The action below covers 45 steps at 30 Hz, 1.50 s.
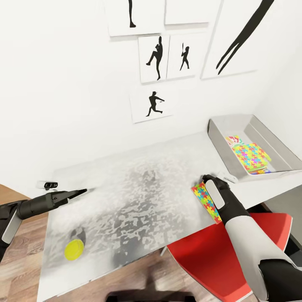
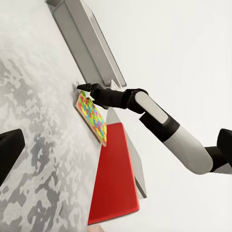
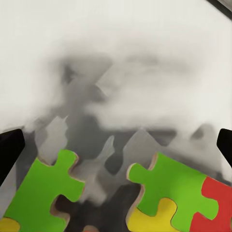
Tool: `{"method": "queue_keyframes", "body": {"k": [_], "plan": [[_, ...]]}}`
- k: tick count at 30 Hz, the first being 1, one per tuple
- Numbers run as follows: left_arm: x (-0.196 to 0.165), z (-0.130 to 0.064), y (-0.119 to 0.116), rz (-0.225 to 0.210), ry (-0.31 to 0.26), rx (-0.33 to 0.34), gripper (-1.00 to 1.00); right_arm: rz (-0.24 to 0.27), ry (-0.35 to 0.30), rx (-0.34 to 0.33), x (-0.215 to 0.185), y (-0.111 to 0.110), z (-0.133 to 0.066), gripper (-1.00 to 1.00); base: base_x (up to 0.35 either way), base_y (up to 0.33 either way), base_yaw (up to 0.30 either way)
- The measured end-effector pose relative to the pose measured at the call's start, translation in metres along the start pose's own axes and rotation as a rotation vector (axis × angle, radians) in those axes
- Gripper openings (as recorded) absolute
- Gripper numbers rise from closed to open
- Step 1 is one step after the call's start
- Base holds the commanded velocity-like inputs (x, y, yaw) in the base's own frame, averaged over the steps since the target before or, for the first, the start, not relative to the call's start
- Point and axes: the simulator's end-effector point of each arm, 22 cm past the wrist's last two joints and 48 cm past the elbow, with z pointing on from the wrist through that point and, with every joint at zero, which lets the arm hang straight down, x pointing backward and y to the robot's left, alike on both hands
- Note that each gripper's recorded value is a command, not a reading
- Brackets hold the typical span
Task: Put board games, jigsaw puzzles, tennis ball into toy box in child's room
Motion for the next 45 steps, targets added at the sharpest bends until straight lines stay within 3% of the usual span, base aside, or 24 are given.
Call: {"method": "queue_keyframes", "body": {"k": [45], "plan": [[0.0000, 0.0000, 0.0000, 0.000, 0.000, 0.000, 1.00, -0.002, 0.000, 0.001, 0.0002, -0.0009, 0.0002, 1.00, -0.057, 0.076, 0.000]]}}
